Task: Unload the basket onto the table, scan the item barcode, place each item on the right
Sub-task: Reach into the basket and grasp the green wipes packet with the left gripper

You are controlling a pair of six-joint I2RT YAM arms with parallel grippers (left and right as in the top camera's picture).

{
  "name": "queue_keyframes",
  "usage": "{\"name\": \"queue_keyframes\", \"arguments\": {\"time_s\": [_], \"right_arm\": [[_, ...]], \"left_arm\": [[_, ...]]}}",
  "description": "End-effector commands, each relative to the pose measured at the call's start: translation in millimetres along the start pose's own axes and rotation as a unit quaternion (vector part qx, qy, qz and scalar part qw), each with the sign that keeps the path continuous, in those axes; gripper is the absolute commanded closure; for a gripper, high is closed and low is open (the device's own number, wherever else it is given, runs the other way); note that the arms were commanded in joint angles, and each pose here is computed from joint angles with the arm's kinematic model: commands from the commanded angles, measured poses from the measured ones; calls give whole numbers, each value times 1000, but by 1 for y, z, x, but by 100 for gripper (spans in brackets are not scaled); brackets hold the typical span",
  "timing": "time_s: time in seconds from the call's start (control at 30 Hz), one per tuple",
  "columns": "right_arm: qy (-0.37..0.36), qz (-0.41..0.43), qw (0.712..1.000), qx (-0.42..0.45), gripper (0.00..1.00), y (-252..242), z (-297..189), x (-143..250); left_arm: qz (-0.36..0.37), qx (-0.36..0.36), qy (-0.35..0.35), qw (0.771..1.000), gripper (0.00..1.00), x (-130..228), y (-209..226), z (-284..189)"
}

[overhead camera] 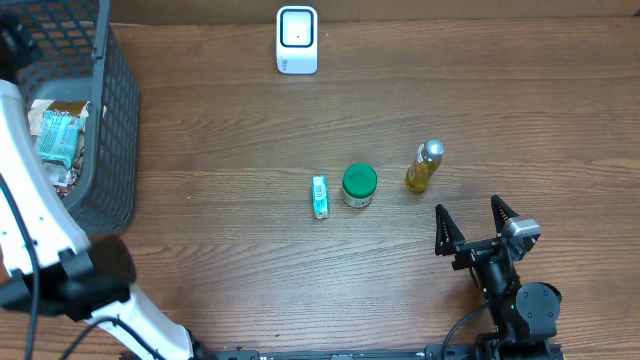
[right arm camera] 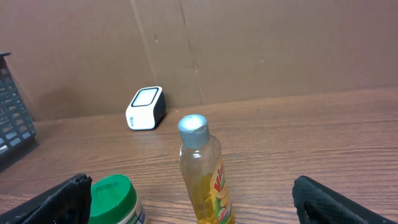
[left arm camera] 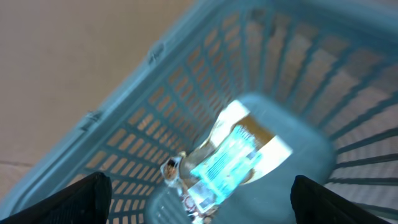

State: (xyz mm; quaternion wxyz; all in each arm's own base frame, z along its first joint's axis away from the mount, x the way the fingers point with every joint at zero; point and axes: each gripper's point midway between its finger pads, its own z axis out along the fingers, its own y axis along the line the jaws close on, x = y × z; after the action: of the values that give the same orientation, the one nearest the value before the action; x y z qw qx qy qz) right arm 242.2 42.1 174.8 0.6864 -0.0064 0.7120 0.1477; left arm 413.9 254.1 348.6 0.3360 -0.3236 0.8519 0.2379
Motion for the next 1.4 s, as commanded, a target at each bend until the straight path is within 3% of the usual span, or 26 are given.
{"name": "queue_keyframes", "arguments": {"time_s": [0.0, 0.33, 0.53, 1.0, 1.37], "right_arm": [[-2, 0, 1000, 2, 0, -1, 0, 2], [-2, 0, 1000, 2, 0, -1, 0, 2], [-2, 0, 1000, 2, 0, -1, 0, 2], [-2, 0, 1000, 2, 0, -1, 0, 2], [-2, 0, 1000, 2, 0, -1, 0, 2]], "left_arm": [[64, 38, 83, 994, 7, 36, -10, 67], [150, 89, 206, 963, 6, 114, -29, 179], [205, 141, 250, 936, 0, 157, -52, 216], [224, 105, 260, 933, 0, 165, -41, 227], [263, 27, 307, 914, 0, 208, -15, 248]]}}
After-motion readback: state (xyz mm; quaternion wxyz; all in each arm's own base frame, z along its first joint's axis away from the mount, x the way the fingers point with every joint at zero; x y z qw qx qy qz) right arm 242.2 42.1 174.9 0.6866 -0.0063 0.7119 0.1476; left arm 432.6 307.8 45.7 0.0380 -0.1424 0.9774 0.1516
